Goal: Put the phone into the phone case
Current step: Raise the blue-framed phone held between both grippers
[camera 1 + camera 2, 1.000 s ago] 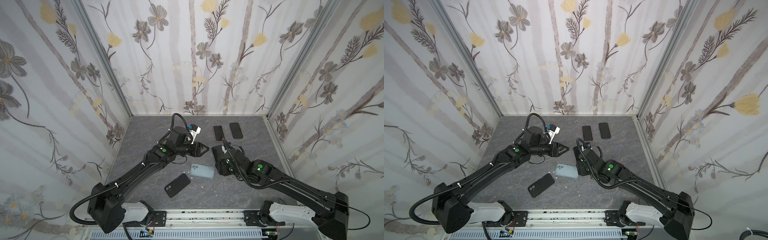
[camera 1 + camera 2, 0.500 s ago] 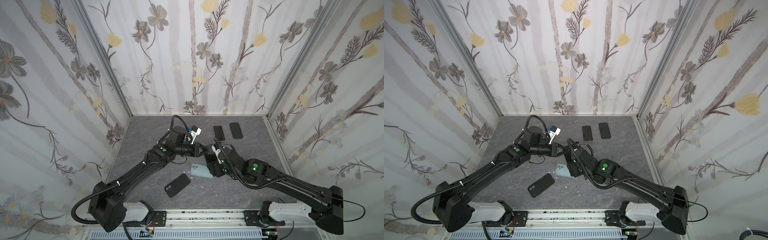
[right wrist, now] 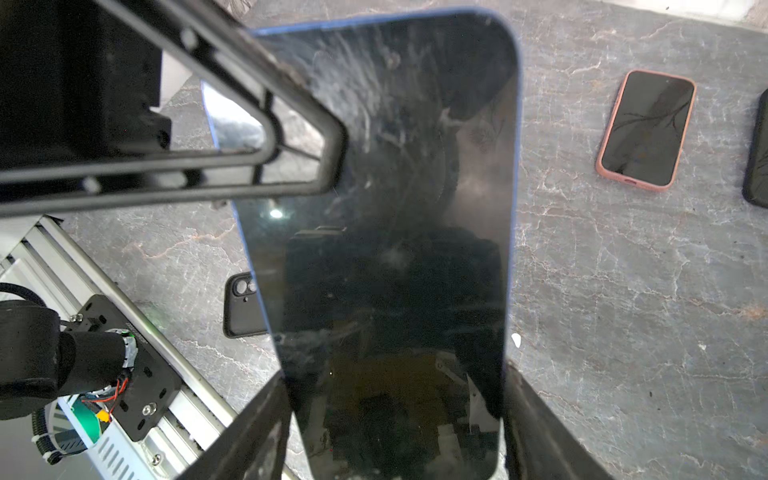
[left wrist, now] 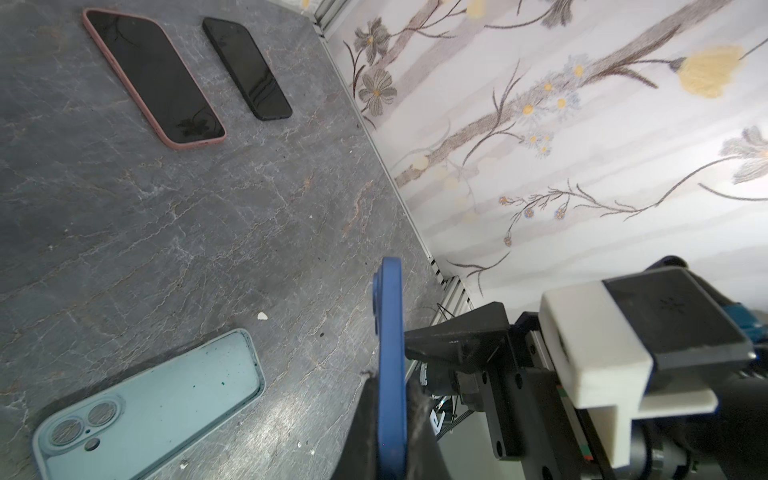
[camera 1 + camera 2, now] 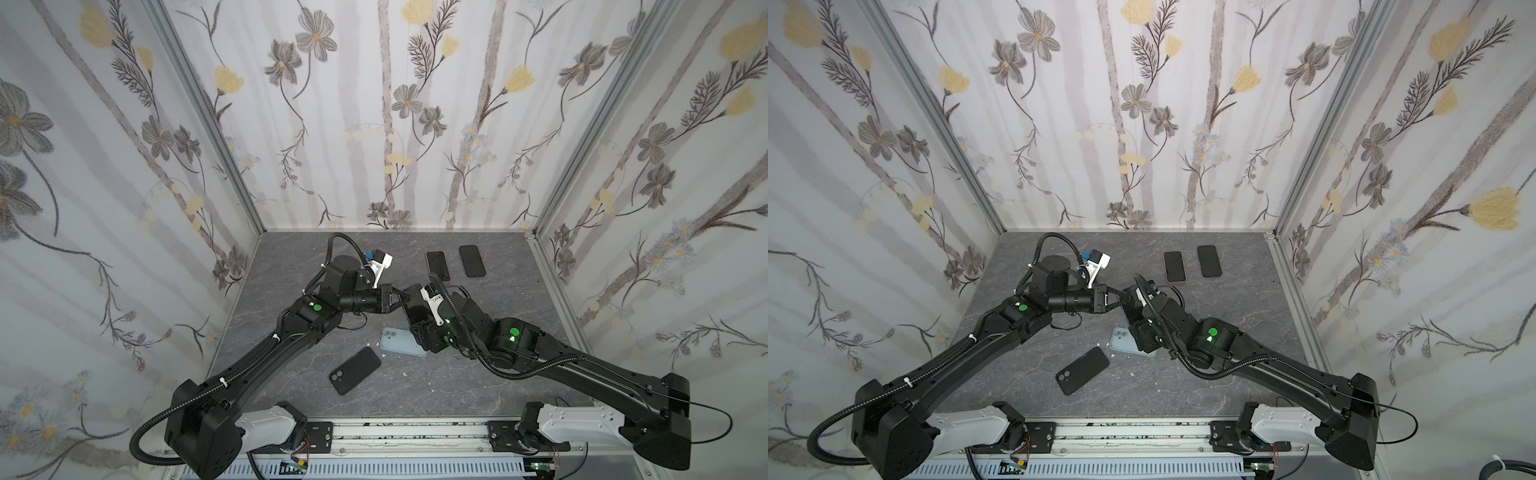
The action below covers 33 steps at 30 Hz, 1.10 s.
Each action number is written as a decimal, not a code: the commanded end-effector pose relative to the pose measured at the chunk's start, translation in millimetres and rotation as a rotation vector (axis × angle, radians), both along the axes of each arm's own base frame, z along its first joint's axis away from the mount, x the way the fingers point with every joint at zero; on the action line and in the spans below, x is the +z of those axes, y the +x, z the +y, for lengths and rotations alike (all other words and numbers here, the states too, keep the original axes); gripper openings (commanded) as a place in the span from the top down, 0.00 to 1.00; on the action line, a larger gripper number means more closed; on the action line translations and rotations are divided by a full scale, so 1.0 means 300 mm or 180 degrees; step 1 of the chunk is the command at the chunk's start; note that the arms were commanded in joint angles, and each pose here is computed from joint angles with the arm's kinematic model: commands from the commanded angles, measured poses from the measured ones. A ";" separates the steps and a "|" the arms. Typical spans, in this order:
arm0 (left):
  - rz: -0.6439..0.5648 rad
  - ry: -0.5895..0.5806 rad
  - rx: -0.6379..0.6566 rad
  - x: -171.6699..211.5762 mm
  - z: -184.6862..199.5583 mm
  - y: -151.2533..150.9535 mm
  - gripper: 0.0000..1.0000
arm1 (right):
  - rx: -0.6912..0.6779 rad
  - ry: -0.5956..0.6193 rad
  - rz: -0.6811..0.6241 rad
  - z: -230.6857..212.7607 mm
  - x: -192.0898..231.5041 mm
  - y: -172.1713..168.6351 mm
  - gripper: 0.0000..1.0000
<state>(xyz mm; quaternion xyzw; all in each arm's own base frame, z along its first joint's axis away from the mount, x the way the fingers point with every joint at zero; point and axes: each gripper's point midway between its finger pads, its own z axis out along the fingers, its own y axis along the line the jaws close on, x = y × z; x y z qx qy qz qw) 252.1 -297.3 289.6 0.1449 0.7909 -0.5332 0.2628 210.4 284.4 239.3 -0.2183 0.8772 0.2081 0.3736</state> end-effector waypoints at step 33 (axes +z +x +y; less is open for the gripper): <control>-0.1372 -0.1033 0.1553 0.485 0.286 0.084 1.00 | -0.0488 0.2289 -0.1436 -0.088 0.754 0.072 0.00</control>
